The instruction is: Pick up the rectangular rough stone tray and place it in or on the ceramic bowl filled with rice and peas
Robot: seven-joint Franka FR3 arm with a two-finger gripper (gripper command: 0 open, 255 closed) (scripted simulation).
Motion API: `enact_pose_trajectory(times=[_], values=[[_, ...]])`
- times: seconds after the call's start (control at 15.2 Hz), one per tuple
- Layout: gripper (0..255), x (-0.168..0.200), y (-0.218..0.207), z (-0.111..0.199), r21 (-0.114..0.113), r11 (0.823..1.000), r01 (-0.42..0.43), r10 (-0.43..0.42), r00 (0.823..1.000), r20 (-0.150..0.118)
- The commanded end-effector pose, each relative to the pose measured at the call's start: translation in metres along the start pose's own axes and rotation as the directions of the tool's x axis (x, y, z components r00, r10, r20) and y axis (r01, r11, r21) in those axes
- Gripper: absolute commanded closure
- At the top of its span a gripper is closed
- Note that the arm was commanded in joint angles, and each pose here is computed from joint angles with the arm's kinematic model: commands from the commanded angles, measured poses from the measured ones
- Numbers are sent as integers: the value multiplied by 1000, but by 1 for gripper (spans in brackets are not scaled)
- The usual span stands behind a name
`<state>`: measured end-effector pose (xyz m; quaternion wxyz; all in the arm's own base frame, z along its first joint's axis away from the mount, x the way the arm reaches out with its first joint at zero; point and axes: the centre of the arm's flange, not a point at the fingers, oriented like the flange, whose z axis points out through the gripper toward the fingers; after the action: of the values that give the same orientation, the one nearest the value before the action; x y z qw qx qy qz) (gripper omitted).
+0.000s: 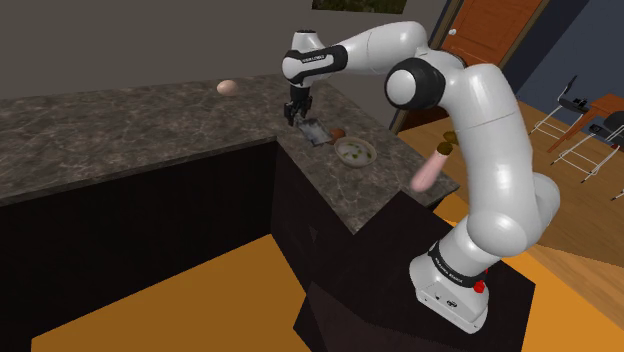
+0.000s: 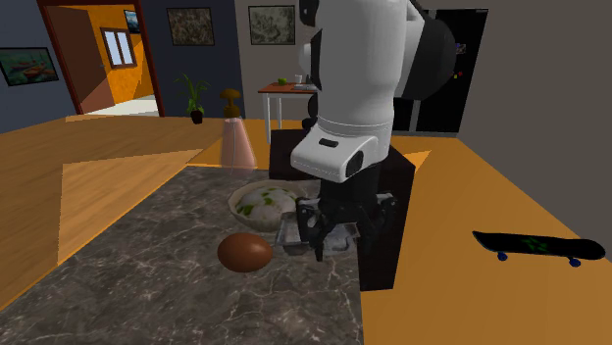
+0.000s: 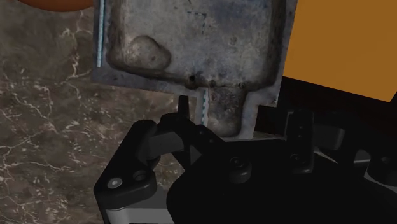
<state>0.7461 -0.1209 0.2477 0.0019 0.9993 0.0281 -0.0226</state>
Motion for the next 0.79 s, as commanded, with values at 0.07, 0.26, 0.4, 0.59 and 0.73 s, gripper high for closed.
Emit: enact_pose_trajectory(times=[0.07, 0.26, 0.4, 0.59, 0.73], values=[[255, -1, -1, -16, 0, 1000, 0, 0, 1000, 0], [255, -2, -1, -31, 0, 1000, 0, 0, 1000, 0], [255, -2, -1, -42, 0, 1000, 0, 0, 1000, 0], [255, -3, -1, -58, 0, 1000, 0, 0, 1000, 0], [255, -15, 5, -59, 0, 1000, 0, 0, 1000, 0]])
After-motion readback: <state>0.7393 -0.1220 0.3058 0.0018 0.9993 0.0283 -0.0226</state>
